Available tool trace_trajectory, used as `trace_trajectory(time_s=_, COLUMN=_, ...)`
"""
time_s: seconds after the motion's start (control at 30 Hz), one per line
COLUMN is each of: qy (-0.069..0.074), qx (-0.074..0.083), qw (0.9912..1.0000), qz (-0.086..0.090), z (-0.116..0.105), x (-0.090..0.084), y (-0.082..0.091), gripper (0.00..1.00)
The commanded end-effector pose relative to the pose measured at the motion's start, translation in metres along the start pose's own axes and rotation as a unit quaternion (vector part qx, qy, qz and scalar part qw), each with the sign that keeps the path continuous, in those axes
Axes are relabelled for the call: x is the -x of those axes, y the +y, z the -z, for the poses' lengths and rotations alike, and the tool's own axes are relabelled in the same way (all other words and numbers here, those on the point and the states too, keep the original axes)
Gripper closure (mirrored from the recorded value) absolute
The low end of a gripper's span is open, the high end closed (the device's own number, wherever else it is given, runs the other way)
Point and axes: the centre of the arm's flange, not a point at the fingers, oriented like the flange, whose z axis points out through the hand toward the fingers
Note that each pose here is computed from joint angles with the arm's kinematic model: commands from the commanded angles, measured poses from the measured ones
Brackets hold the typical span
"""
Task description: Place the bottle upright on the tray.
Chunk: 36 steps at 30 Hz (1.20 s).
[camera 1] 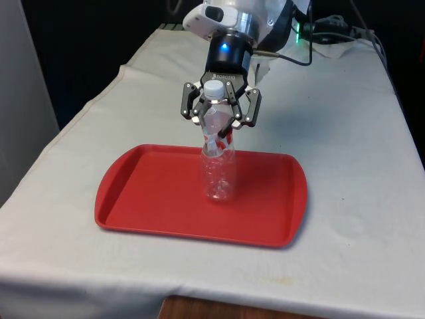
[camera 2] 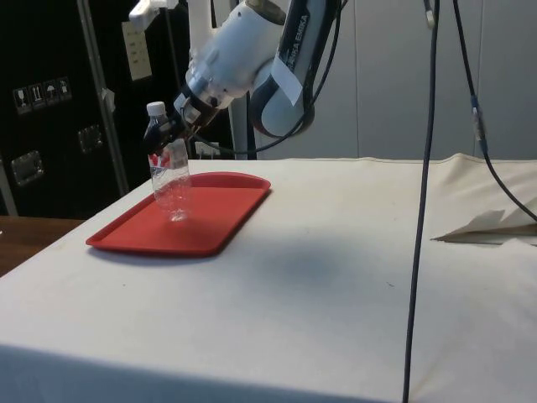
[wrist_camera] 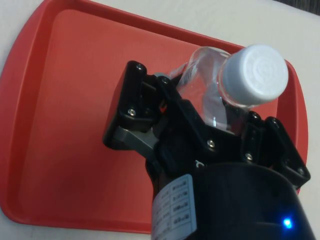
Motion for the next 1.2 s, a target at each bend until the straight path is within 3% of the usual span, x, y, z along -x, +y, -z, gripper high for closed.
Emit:
trace_trajectory(time_s=0.0, qy=0.001, qx=0.000, qw=1.00000, qz=0.000, z=0.000, x=0.000, y=0.000, gripper=0.72)
trace_trajectory(time_s=1.17, qy=0.011, qx=0.000, qw=0.99993, qz=-0.002, z=-0.017, x=-0.008, y=-0.002, gripper=0.72)
